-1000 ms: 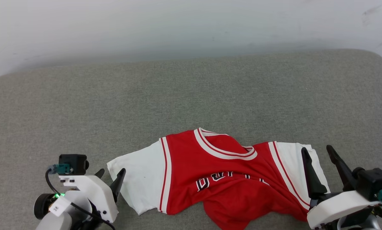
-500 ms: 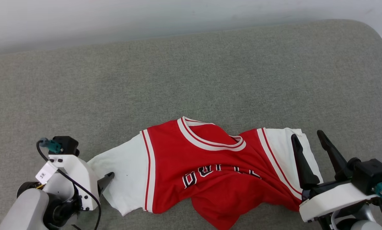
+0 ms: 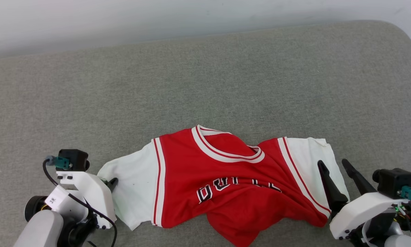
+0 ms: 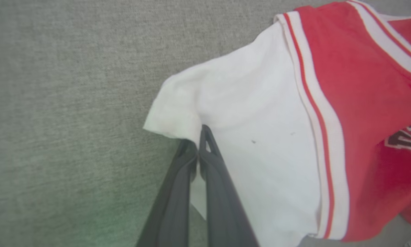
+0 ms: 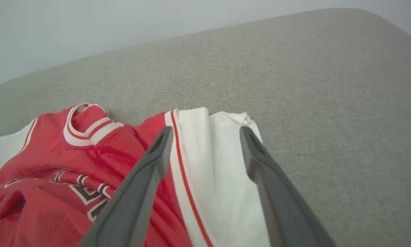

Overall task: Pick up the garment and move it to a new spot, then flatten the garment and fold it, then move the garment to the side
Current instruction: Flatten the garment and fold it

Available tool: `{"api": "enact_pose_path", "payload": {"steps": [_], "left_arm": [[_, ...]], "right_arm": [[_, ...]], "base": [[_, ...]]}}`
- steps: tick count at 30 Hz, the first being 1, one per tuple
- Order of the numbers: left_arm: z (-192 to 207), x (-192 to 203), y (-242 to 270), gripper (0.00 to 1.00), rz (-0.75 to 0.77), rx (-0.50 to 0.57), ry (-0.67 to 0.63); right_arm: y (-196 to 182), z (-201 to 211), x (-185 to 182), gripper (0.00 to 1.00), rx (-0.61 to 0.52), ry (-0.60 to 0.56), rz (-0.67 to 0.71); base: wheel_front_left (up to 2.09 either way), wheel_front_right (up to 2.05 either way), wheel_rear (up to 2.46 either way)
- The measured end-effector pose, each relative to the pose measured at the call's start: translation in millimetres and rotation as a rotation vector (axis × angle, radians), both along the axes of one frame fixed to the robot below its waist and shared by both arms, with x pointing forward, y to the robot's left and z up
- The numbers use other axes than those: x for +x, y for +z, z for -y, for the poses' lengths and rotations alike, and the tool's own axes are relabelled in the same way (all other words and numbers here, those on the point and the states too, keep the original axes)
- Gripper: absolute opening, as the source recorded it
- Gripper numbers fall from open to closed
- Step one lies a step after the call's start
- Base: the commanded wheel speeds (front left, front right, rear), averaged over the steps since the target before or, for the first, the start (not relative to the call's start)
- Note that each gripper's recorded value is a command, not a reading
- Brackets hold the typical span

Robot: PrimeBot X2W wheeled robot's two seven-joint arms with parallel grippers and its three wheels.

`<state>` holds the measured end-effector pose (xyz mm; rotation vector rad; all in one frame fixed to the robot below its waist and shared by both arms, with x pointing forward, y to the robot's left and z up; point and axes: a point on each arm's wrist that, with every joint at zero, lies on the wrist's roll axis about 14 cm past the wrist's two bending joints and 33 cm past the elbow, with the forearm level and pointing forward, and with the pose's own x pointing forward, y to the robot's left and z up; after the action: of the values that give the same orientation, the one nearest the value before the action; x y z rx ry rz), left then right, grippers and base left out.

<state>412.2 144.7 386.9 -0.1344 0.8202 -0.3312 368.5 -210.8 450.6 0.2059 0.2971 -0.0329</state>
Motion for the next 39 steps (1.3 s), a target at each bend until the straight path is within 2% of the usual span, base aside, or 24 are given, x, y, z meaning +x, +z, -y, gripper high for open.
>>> {"api": "enact_pose_path", "payload": {"steps": [5, 10, 19, 25, 26, 27, 28, 32, 35, 39], "left_arm": [[-2, 5, 24, 0.0, 0.123, -0.013, 0.034], [2, 9, 45, 0.0, 0.217, -0.022, 0.034], [11, 19, 66, 0.0, 0.305, -0.028, 0.008], [11, 19, 66, 0.0, 0.314, -0.031, 0.014], [10, 19, 66, 0.0, 0.315, -0.032, 0.018], [10, 18, 66, 0.0, 0.315, -0.033, 0.02], [10, 18, 66, 0.0, 0.316, -0.035, 0.022], [9, 18, 68, 0.0, 0.324, -0.041, 0.03], [3, 22, 79, 0.0, 0.365, -0.033, 0.055], [-1, 28, 99, 0.0, 0.431, -0.024, 0.06]], "right_arm": [[-32, 23, -3, 1.0, 0.009, -0.007, -0.19], [-48, 33, 7, 1.0, -0.003, 0.03, -0.343], [-66, 25, 40, 1.0, -0.053, 0.15, -0.524], [-94, 13, 34, 1.0, -0.02, 0.214, -0.702], [-96, 12, 32, 0.84, -0.008, 0.217, -0.731], [-98, 12, 31, 0.31, 0.002, 0.22, -0.744], [-98, 11, 30, 0.0, 0.015, 0.22, -0.75], [-96, 7, 31, 0.0, 0.031, 0.224, -0.738], [-81, 8, 41, 0.0, 0.021, 0.212, -0.639], [-34, 15, 69, 0.0, -0.055, 0.191, -0.425]], "base": [[0.0, 0.0, 0.0], [0.0, 0.0, 0.0], [0.0, 0.0, 0.0], [0.0, 0.0, 0.0], [0.0, 0.0, 0.0], [0.0, 0.0, 0.0], [0.0, 0.0, 0.0], [0.0, 0.0, 0.0], [0.0, 0.0, 0.0], [0.0, 0.0, 0.0]]}}
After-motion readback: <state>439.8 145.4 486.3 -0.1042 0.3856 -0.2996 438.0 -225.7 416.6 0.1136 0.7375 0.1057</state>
